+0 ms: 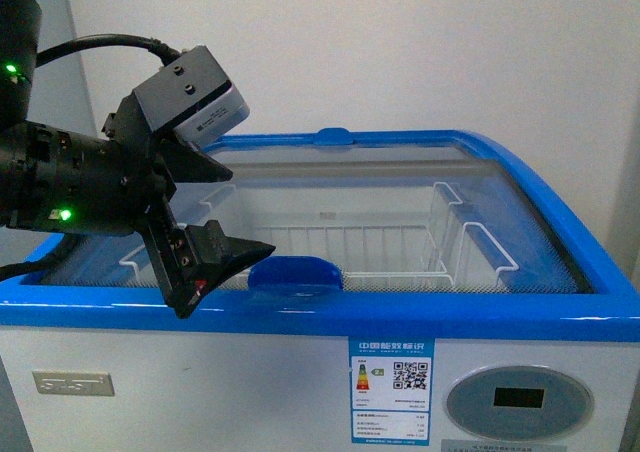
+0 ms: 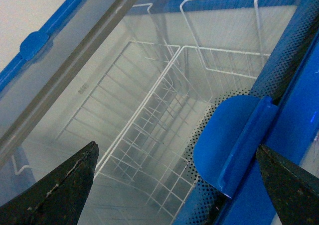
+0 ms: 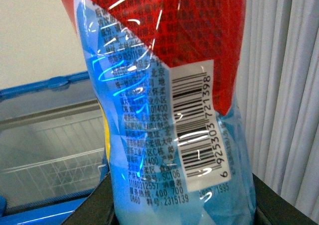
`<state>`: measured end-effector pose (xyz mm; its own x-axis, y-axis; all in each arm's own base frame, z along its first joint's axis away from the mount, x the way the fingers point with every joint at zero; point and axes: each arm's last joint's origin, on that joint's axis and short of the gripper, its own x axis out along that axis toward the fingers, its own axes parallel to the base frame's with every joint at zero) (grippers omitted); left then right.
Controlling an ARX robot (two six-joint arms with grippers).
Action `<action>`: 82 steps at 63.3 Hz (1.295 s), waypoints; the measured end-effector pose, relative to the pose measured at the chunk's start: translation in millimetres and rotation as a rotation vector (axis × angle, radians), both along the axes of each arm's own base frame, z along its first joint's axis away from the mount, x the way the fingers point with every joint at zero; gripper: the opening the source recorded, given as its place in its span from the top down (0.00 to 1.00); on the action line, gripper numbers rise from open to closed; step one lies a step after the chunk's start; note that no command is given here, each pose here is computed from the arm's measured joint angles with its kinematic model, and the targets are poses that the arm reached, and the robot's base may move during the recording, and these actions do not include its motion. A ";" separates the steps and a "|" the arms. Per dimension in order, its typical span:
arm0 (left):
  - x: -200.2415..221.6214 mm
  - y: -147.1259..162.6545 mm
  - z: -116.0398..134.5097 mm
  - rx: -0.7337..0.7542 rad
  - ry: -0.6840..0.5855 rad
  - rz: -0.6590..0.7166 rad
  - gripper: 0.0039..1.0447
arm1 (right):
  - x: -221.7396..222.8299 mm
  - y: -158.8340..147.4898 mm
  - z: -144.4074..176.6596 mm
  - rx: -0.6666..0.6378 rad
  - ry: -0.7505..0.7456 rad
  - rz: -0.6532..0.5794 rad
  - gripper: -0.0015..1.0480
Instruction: Put drink in fridge
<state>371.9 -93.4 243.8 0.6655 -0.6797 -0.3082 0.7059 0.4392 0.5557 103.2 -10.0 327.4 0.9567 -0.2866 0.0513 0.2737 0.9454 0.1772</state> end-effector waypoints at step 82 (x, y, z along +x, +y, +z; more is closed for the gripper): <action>189.6 -3.7 12.8 -0.077 -0.132 0.561 0.08 | 0.0 0.0 0.0 0.000 0.000 0.000 0.60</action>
